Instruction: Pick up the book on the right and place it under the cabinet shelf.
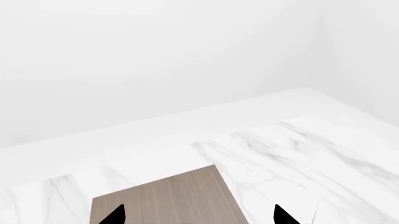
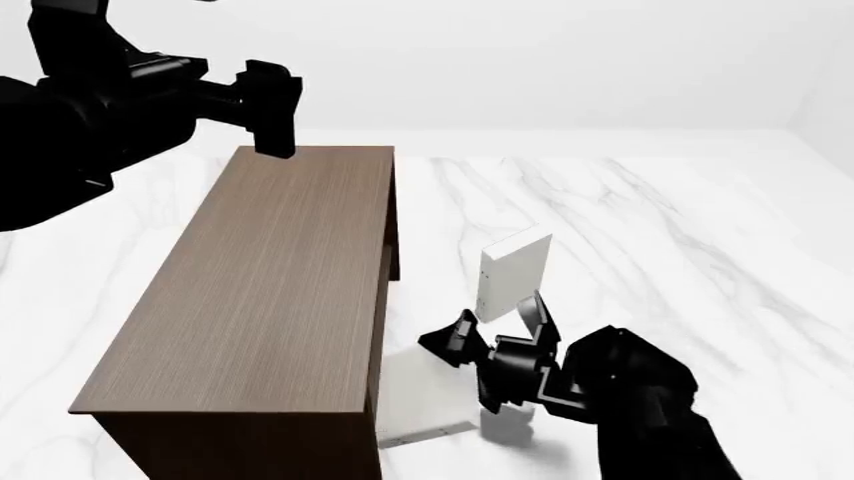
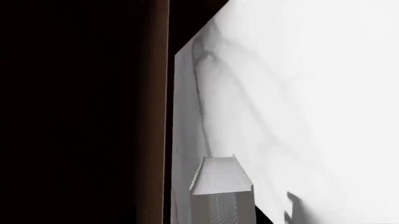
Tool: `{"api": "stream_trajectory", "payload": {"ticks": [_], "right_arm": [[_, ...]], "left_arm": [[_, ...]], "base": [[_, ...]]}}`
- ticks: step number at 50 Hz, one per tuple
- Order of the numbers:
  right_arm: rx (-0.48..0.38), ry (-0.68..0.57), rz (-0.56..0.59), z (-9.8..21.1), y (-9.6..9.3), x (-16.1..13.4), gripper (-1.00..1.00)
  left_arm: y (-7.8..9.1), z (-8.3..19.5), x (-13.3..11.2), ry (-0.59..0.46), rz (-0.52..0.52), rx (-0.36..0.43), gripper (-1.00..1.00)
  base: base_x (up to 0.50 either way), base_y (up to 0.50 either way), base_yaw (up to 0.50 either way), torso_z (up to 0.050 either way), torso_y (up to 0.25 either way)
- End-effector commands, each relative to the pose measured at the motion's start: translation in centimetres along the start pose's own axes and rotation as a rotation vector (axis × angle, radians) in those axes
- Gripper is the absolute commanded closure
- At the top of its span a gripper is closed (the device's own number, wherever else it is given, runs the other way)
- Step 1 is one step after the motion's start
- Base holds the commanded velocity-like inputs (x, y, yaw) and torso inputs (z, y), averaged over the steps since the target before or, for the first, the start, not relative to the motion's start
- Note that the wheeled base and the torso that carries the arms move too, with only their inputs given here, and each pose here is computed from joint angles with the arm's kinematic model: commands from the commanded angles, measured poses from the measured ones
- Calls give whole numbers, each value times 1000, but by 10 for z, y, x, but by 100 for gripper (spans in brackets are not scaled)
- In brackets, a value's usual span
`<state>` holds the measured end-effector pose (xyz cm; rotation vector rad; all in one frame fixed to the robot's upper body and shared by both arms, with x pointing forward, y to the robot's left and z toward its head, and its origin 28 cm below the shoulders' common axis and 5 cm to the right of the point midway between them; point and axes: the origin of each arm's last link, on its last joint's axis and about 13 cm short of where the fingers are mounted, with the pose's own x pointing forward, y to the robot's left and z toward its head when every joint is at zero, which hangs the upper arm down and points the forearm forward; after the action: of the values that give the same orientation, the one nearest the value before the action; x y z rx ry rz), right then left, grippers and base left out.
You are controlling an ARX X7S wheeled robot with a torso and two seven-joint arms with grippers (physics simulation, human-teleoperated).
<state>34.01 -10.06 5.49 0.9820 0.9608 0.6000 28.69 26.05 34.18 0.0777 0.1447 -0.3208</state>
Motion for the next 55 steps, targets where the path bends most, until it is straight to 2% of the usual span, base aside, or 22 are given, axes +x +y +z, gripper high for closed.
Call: {"api": "stream_trajectory", "payload": {"ticks": [1, 10, 23, 28, 44, 48, 55], "right_arm": [[45, -28, 60, 0, 6, 4, -100], [21, -28, 25, 2, 5, 3, -100], [-147, -41, -179, 17, -2, -12, -100], [-183, -54, -214, 23, -4, -19, -100], [-347, -89, -274, 16, 21, -49, -100], [-435, -84, -353, 14, 23, -53, -100], [-529, -60, -429, 15, 26, -54, -100]], "left_arm": [[0, 1, 0, -2, 0, 0, -100], [0, 1, 0, -5, -2, 1, -100], [1, 1, 0, -7, 2, 2, -100], [0, 1, 0, -6, 0, 1, -100], [-2, 1, -2, -8, -3, 2, -100], [-2, 1, -3, -9, -1, 2, -100], [-2, 1, -3, -10, -1, 2, -100]], "base": [[0, 0, 0, 0, 0], [0, 0, 0, 0, 1], [0, 0, 0, 1, 0], [0, 0, 0, 0, 2], [0, 0, 0, 0, 0], [0, 0, 0, 0, 0], [0, 0, 0, 0, 0]]}}
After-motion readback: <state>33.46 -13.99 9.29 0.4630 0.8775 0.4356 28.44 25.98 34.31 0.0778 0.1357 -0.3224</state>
